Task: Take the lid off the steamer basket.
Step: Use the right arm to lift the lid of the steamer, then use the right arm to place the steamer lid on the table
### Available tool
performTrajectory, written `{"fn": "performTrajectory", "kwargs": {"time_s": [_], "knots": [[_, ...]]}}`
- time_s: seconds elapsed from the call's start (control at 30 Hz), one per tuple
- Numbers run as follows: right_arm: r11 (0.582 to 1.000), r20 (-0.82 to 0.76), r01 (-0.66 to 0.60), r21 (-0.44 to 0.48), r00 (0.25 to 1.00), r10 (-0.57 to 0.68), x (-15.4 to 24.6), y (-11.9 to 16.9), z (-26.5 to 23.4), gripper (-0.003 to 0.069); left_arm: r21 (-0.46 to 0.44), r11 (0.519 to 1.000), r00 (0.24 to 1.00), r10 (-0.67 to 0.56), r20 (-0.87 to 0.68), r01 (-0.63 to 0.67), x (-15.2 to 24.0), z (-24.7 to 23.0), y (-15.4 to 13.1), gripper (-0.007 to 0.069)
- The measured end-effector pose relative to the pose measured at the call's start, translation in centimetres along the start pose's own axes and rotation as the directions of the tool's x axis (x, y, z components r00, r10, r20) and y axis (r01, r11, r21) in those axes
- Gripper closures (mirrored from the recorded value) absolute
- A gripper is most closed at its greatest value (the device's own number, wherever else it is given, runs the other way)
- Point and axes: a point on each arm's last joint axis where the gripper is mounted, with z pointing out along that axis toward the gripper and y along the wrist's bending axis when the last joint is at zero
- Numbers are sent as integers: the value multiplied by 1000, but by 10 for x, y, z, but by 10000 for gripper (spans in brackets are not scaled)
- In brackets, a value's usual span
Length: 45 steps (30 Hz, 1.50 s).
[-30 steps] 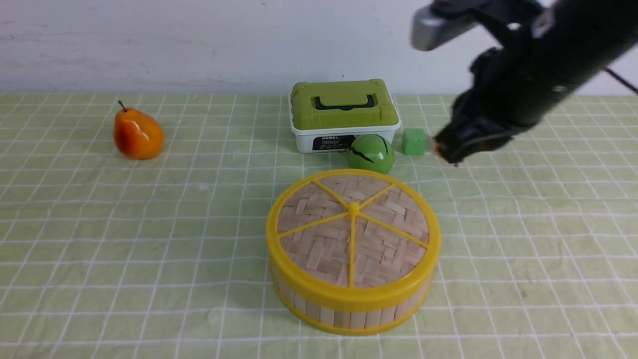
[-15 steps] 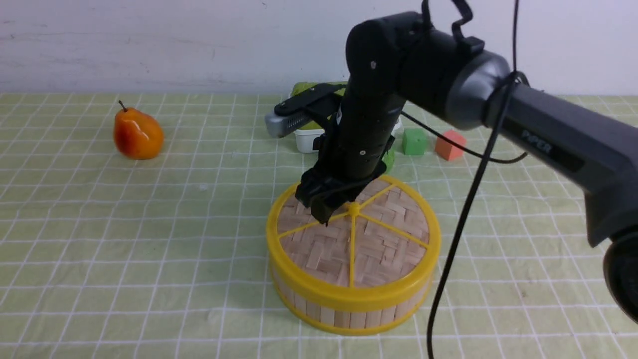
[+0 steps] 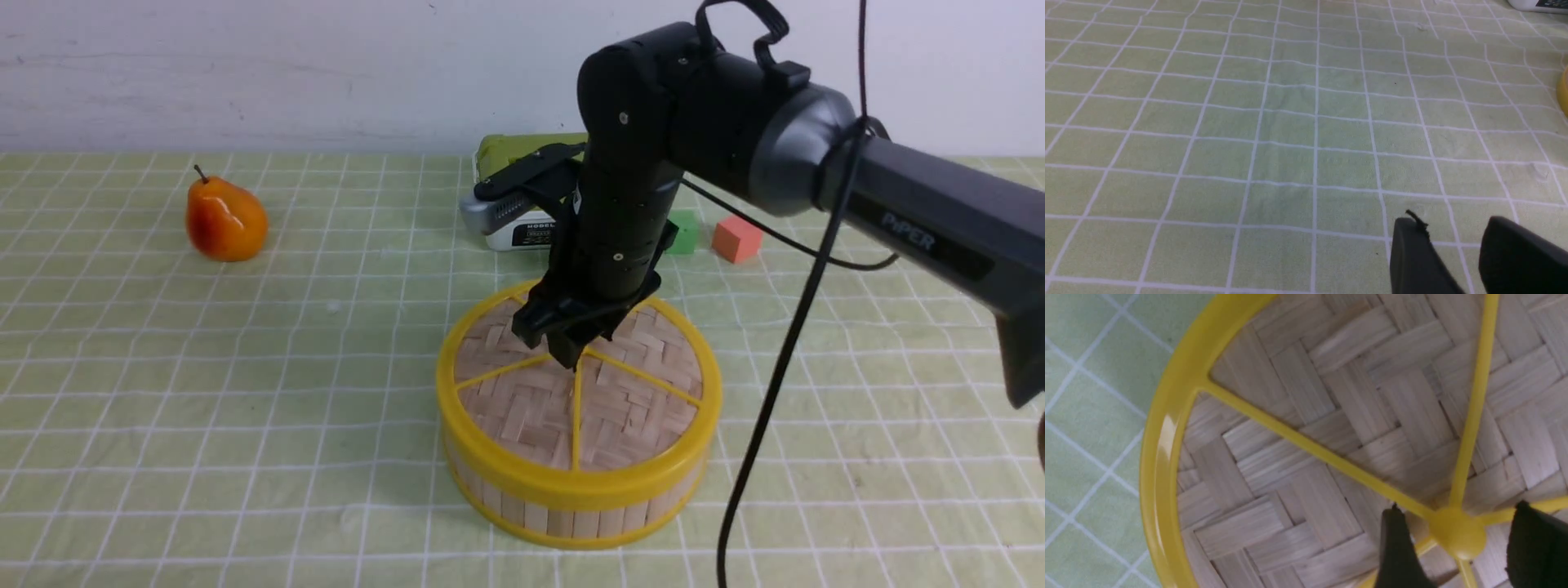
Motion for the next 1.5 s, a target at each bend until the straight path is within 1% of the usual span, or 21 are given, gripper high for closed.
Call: {"fn": "performTrajectory", "kwargs": {"time_s": [0.13, 0.47, 0.5, 0.6, 0.77, 0.8, 0.83, 0.93, 1.0, 1.13, 1.23, 1.27, 1.3, 1.33, 1.4, 1.47, 1.5], "knots": [[1000, -4, -4, -2, 1000, 4, 1, -1, 1, 356, 0, 1000, 1000, 0, 0, 0, 0, 0, 0, 386], [1000, -14, 0, -11, 1000, 0, 0, -1, 10, 366, 0, 1000, 1000, 0, 0, 0, 0, 0, 0, 386], [1000, -13, -1, -16, 1000, 0, 0, 0, 10, 376, 0, 1000, 1000, 0, 0, 0, 0, 0, 0, 386], [1000, -11, 0, -22, 1000, 0, 0, 0, 10, 410, 0, 1000, 1000, 0, 0, 0, 0, 0, 0, 386], [1000, 7, 20, -21, 1000, -20, -2, 0, 9, 562, 0, 1000, 1000, 0, 0, 0, 0, 0, 0, 386], [1000, 9, 23, -21, 1000, -23, -2, 0, 8, 581, 0, 1000, 1000, 0, 0, 0, 0, 0, 0, 386], [999, 12, 25, -20, 1000, -25, -2, 0, 7, 581, 0, 1000, 1000, 0, 0, 0, 0, 0, 0, 386], [999, 26, 30, -20, 999, -29, -1, 0, -1, 579, 0, 1000, 1000, 0, 0, 0, 0, 0, 0, 386], [999, 47, 46, -19, 998, -45, 1, 2, -19, 579, 0, 1000, 1000, 0, 0, 0, 0, 0, 0, 386], [998, 171, 61, 13, 983, -62, 10, 1, -85, 579, 0, 1000, 1000, 0, 0, 0, 0, 0, 0, 386], [999, 256, 22, 47, 966, -33, 33, -13, -137, 579, 0, 1000, 1000, 0, 0, 0, 0, 0, 0, 386], [998, 265, -4, 57, 964, -11, 44, -21, -148, 579, 0, 1000, 1000, 0, 0, 0, 0, 0, 0, 386], [998, 265, -4, 57, 964, -11, 44, -21, -148, 579, 0, 1000, 1000, 0, 0, 0, 0, 0, 0, 386], [995, 260, -57, 79, 965, 35, 64, -38, -158, 579, 0, 1000, 1000, 0, 0, 0, 0, 0, 0, 386], [983, 222, -154, 105, 967, 127, 94, -65, -157, 579, 0, 1000, 1000, 0, 0, 0, 0, 0, 0, 386], [968, 211, -222, 116, 958, 194, 110, -81, -152, 579, 0, 1000, 1000, 0, 0, 0, 0, 0, 0, 386], [940, 211, -317, 126, 935, 286, 130, -102, -140, 579, 0, 1000, 1000, 0, 0, 0, 0, 0, 0, 386]]}}
